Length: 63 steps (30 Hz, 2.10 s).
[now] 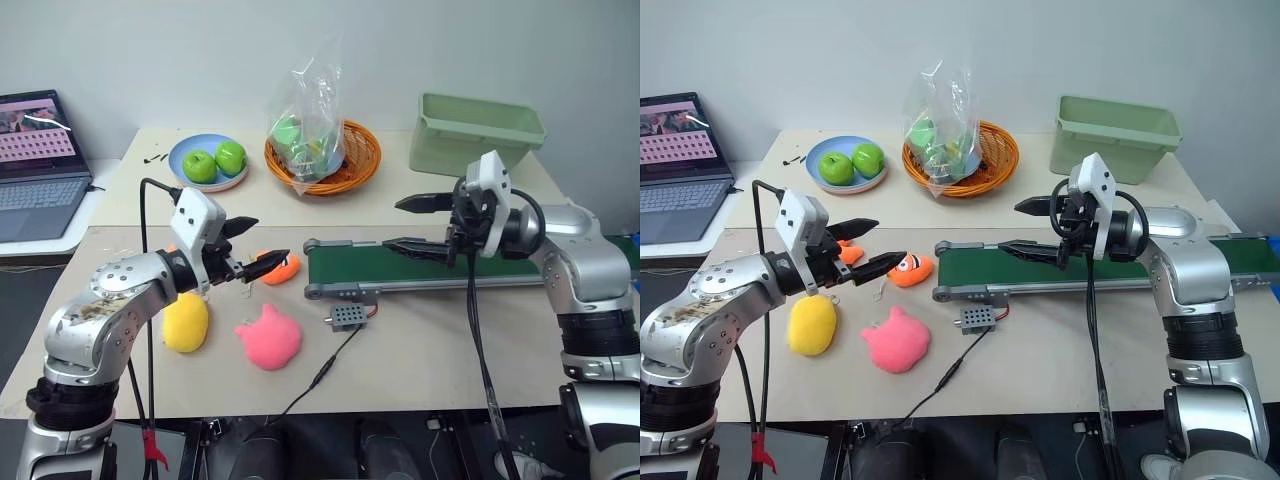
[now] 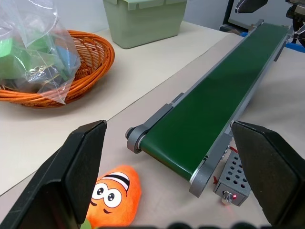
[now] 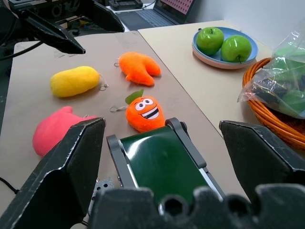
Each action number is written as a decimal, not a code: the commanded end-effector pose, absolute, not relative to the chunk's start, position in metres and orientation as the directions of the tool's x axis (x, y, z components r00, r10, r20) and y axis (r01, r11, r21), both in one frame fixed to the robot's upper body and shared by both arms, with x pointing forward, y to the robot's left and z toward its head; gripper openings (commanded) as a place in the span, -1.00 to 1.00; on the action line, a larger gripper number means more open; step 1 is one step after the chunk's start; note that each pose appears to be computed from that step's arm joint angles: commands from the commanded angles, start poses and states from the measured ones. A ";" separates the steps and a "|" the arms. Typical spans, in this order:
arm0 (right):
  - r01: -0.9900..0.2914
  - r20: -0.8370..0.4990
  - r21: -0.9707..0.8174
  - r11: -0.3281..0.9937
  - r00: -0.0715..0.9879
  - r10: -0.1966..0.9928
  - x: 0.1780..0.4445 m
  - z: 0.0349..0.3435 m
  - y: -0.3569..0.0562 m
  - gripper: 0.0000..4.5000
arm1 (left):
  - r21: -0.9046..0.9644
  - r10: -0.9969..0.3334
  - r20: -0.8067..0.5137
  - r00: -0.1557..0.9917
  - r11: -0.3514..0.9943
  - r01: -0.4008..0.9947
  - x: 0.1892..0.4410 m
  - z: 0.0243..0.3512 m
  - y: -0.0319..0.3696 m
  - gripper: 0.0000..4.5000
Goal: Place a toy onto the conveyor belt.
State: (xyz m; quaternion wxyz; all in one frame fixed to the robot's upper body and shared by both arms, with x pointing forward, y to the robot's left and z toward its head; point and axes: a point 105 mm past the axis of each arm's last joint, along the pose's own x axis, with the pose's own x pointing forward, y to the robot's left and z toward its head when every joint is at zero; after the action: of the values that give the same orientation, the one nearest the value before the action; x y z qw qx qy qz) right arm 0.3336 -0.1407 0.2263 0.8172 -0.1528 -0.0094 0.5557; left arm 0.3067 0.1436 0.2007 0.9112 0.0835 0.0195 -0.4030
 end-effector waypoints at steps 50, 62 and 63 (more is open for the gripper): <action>-0.966 -0.349 -0.251 0.068 0.156 0.924 0.336 0.195 -0.114 1.00 | -0.929 -0.001 -0.212 0.977 0.310 -0.202 0.205 0.069 0.333 0.97; -0.941 -0.351 -0.298 0.159 0.263 0.899 0.341 0.204 -0.129 1.00 | -0.937 -0.101 -0.197 0.975 0.312 -0.157 0.250 0.057 0.296 0.97; -0.939 -0.351 -0.302 0.165 0.270 0.897 0.340 0.204 -0.131 1.00 | -0.935 -0.106 -0.206 0.973 0.314 -0.164 0.253 0.054 0.295 0.97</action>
State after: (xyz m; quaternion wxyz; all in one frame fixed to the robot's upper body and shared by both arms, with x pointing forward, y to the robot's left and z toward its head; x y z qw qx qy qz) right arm 0.3422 -0.1281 0.1880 0.7559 -0.2232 0.0730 0.6112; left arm 0.2497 0.2949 0.0561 0.8000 -0.5883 0.1158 0.0199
